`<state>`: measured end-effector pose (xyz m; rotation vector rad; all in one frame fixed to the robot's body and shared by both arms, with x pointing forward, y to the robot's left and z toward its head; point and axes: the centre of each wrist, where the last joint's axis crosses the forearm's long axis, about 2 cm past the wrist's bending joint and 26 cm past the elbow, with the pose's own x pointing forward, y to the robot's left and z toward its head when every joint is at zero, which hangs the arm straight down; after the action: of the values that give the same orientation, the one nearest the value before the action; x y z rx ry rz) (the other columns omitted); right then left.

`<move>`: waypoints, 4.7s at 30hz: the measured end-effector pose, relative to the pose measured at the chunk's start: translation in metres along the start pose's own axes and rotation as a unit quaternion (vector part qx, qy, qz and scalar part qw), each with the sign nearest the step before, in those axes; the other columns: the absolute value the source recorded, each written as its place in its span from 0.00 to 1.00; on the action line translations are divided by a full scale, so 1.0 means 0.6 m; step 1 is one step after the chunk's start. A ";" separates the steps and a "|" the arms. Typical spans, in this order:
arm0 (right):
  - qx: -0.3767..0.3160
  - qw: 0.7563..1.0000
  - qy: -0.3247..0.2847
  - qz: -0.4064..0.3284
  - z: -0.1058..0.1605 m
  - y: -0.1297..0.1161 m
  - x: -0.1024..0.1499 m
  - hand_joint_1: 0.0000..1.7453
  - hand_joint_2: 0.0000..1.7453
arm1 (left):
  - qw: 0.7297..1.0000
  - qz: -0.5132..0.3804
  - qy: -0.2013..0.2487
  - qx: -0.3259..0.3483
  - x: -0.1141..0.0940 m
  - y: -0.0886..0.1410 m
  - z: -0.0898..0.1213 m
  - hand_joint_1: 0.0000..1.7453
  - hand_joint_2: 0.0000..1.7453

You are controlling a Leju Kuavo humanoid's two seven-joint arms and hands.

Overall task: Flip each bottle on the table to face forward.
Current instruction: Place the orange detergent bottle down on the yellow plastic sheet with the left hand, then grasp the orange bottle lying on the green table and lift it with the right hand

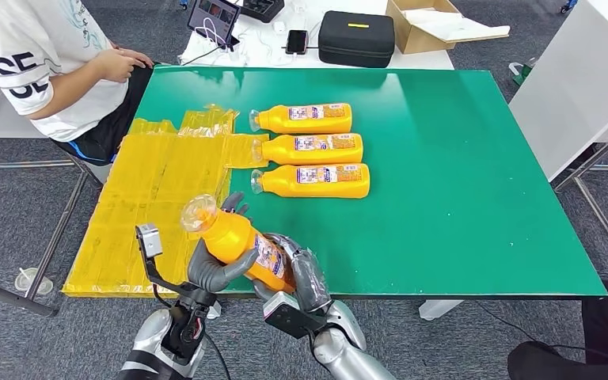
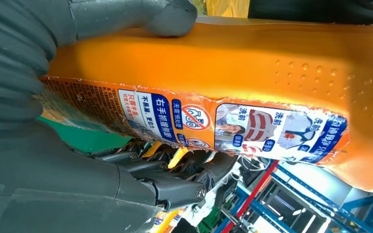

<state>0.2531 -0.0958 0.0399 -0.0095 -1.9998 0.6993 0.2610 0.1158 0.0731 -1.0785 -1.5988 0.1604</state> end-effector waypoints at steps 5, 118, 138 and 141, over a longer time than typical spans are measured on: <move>0.007 1.000 0.001 0.002 -0.002 0.002 -0.001 1.00 1.00 | 1.000 -0.014 0.000 -0.004 0.000 0.003 0.003 1.00 1.00; -0.193 0.948 -0.107 -0.229 -0.092 -0.085 0.112 0.00 0.00 | 0.642 -0.677 0.331 -0.139 0.247 0.305 -0.033 0.00 1.00; -0.205 0.944 -0.059 -0.250 -0.095 -0.075 0.084 0.00 0.00 | 0.726 -0.574 0.340 -0.164 0.248 0.312 -0.014 0.00 0.00; -0.206 0.943 -0.053 -0.255 -0.093 -0.074 0.081 0.00 0.00 | 0.756 -0.539 0.336 -0.160 0.255 0.313 -0.012 0.00 0.00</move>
<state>0.2854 -0.0923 0.1198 0.2921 -2.0954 -0.0551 0.3799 0.3271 0.0688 -0.2155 -1.3377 -1.1895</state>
